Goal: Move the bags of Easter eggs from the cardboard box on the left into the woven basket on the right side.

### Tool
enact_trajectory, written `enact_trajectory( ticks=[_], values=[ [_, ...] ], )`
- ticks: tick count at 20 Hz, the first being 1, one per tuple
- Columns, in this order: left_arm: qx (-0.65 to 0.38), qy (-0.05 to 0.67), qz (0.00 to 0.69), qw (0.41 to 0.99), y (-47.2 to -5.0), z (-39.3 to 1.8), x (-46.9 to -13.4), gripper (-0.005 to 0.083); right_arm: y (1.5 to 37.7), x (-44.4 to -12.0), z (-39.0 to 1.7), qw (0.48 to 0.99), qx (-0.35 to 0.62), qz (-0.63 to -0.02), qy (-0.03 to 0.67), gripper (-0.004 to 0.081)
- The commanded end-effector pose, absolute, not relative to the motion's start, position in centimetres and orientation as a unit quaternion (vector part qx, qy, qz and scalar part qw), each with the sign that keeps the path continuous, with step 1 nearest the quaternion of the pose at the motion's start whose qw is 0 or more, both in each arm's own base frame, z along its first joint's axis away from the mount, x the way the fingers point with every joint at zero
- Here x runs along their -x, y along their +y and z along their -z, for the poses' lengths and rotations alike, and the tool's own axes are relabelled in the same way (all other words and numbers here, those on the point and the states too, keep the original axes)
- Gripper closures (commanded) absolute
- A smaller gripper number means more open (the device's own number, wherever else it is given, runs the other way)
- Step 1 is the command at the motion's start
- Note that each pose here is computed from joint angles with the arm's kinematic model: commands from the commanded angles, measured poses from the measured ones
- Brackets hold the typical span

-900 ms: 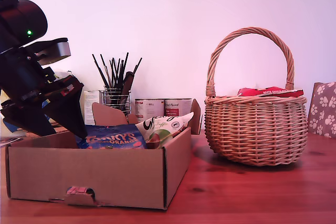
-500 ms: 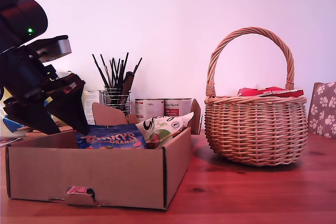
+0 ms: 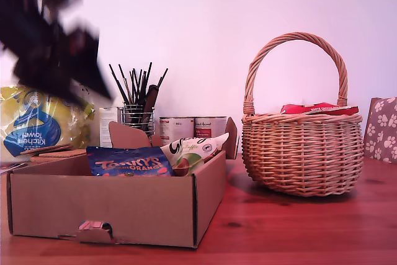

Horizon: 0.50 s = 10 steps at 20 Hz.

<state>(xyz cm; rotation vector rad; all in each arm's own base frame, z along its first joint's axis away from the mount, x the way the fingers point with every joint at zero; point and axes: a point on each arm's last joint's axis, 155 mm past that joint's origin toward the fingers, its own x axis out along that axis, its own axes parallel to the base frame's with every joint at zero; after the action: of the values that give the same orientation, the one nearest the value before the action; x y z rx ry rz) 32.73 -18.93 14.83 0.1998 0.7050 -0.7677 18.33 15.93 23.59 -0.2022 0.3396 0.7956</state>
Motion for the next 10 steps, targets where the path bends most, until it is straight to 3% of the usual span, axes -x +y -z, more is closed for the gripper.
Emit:
enact_trajectory(
  ticks=[1, 6, 10],
  values=[
    [-0.099, 0.354, 0.378, 0.85, -19.5, -13.5, -31.9, 0.0061, 15.9, -18.5, -22.6, 0.902, 0.097, -0.382, 0.176, 0.0771],
    [-0.144, 0.326, 0.423, 0.833, -21.8, -13.6, -31.0, 0.0061, 15.9, -18.5, -22.6, 0.902, 0.097, -0.382, 0.177, 0.0771],
    [-0.171, 0.259, 0.428, 0.849, -22.6, -14.8, -33.6, 0.0061, 15.9, -18.5, -22.5, 0.902, 0.097, -0.381, 0.177, 0.0771]
  ],
)
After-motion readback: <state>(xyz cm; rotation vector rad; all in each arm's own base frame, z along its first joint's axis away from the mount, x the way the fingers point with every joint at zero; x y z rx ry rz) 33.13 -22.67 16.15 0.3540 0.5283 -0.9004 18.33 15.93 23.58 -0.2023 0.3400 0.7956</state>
